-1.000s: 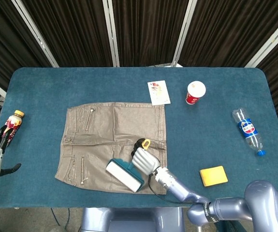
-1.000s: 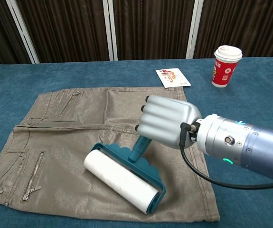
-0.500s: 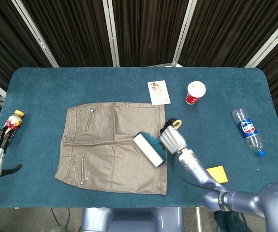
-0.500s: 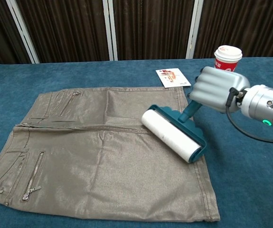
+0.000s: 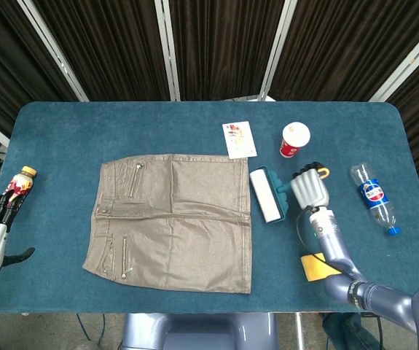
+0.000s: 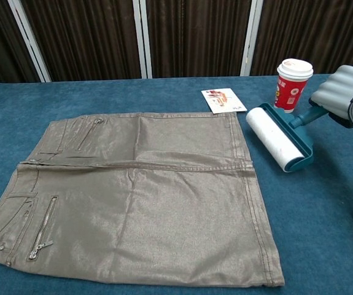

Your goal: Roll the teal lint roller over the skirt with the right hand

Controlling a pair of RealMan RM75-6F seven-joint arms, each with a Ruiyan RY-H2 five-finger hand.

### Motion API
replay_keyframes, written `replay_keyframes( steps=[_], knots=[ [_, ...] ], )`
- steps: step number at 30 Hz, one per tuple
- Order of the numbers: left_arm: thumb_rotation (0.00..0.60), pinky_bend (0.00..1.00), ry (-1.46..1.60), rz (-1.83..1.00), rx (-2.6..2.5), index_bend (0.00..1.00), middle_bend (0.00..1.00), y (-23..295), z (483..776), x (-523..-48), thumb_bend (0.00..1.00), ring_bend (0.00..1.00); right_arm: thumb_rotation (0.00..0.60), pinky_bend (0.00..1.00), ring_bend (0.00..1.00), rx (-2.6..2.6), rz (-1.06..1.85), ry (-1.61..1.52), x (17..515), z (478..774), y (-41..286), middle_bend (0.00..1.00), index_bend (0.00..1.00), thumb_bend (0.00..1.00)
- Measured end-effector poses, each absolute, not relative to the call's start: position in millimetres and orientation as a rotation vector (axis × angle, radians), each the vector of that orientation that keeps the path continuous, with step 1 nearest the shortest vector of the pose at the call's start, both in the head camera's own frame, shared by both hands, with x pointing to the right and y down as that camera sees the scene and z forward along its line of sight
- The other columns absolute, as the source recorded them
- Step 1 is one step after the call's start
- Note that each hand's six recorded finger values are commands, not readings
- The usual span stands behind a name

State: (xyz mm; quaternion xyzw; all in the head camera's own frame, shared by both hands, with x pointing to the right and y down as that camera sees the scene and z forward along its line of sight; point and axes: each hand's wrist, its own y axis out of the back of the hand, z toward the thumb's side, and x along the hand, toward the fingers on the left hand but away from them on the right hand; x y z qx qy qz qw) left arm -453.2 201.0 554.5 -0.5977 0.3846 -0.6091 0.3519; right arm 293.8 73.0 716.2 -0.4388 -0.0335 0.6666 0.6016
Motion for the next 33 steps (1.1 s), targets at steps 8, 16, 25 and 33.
replay_keyframes(
  steps=[8,16,25,33],
  knots=[
    [0.6,0.0,0.988,-1.58,-1.546,0.0,0.0,202,556,-452,0.01,0.0,0.6,0.29,0.14,-1.04,1.61,-0.09,307,723,77,0.16,0.05,0.16],
    [0.6,0.0,0.997,-1.572,-1.554,0.0,0.0,201,554,-452,0.01,0.0,0.6,0.01,0.0,-1.126,1.667,-0.15,310,720,88,0.0,0.0,0.0],
    [0.6,0.0,1.013,-1.524,-1.56,0.0,0.0,202,545,-450,0.01,0.0,0.6,0.0,0.0,-1.216,1.619,-0.39,327,672,99,0.0,0.0,0.0],
    [0.6,0.0,1.006,-1.471,-1.574,0.0,0.0,209,537,-444,0.01,0.0,0.6,0.0,0.0,-1.38,1.477,-0.745,362,617,129,0.0,0.0,0.0]
  ],
)
